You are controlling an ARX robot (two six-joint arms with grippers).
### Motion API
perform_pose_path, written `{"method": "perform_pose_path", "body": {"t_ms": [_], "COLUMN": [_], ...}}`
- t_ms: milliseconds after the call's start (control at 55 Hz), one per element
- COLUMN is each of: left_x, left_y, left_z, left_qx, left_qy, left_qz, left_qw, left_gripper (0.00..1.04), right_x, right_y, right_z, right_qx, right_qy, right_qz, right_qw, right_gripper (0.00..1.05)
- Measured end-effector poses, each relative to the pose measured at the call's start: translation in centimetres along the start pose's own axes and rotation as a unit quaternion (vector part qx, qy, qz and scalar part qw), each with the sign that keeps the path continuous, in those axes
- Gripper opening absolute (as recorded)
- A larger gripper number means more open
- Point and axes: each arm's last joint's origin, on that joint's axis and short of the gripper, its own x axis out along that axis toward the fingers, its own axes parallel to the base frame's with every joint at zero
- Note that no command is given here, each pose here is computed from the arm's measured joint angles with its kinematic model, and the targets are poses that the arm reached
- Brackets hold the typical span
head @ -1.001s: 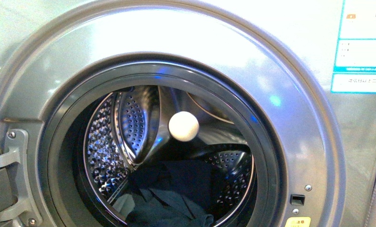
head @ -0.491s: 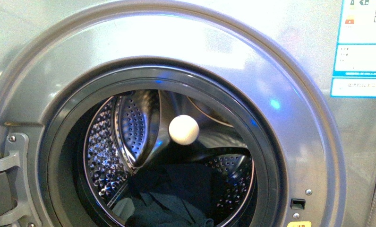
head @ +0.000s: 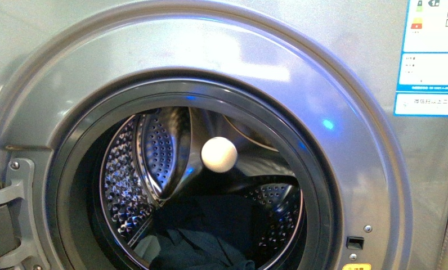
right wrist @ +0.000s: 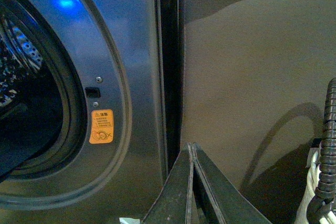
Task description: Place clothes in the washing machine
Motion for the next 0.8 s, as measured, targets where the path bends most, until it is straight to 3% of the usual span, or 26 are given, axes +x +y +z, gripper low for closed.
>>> {"method": "perform_pose_path", "body": {"t_ms": [382, 418, 582, 801], "left_x": [0.00, 0.00, 0.00, 0.00], "left_y": [0.00, 0.00, 0.00, 0.00], "left_z": [0.00, 0.00, 0.00, 0.00], "left_qx": [0.000, 0.000, 0.000, 0.000], "left_qy": [0.000, 0.000, 0.000, 0.000], "left_qz": [0.000, 0.000, 0.000, 0.000], "left_qw": [1.000, 1.000, 1.000, 1.000], "left_gripper": [0.04, 0.05, 0.45, 0.90], "right_x": [0.00, 0.00, 0.00, 0.00], "right_y": [0.00, 0.00, 0.00, 0.00], "right_z": [0.00, 0.00, 0.00, 0.00], "right_qx": [0.000, 0.000, 0.000, 0.000], "right_qy": [0.000, 0.000, 0.000, 0.000], "right_qz": [0.000, 0.000, 0.000, 0.000], "right_qw": [1.000, 1.000, 1.000, 1.000], "right_gripper": [0.02, 0.08, 0.46, 0.92]}}
